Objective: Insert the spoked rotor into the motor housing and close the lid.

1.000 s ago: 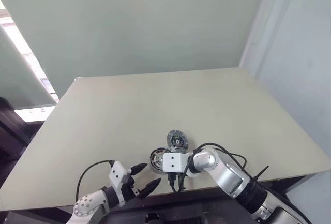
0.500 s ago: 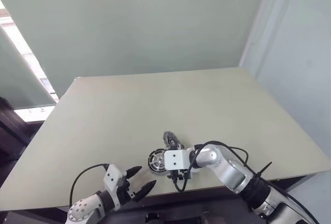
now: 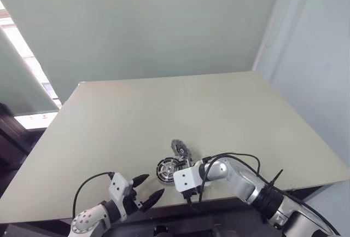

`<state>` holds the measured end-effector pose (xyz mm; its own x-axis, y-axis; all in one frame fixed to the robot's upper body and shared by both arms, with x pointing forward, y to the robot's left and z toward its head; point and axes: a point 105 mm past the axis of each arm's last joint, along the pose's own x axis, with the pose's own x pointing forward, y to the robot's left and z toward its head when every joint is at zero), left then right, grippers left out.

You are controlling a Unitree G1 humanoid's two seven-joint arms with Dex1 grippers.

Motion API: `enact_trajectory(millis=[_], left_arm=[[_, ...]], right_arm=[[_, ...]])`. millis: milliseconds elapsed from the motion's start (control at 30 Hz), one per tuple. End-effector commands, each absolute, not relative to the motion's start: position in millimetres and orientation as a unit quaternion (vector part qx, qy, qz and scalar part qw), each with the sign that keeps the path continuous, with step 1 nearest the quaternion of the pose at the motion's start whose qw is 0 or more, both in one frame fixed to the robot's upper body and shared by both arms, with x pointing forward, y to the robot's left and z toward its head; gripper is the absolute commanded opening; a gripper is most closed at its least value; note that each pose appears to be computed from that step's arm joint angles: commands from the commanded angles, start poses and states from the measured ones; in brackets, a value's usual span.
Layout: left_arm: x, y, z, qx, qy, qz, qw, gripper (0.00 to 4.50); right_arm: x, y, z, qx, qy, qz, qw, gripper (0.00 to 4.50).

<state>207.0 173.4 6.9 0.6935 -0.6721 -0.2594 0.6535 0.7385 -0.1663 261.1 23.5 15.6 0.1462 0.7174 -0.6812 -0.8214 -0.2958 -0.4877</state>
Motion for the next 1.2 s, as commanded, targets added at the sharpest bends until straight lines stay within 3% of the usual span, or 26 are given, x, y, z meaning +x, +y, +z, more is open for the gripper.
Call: enact_trajectory(millis=[33,133,500,1200], left_arm=[[213.4,171.7,20.1,-0.016,0.126,-0.366,0.922,4.50],[213.9,170.4,20.4,-0.015,0.125,-0.367,0.922,4.50],[213.9,166.5,19.5,-0.016,0.123,-0.370,0.921,4.50],[212.0,163.5,15.5,-0.017,0.127,-0.370,0.920,4.50]], right_arm=[[267.7,27.7,23.8,-0.482,0.034,0.643,0.594,4.46],[269.1,26.2,20.9,-0.479,0.044,0.640,0.598,3.85],[269.8,23.9,20.2,-0.475,0.053,0.640,0.602,0.12],[256.6,40.9,48.5,-0.430,0.103,0.637,0.632,0.02]])
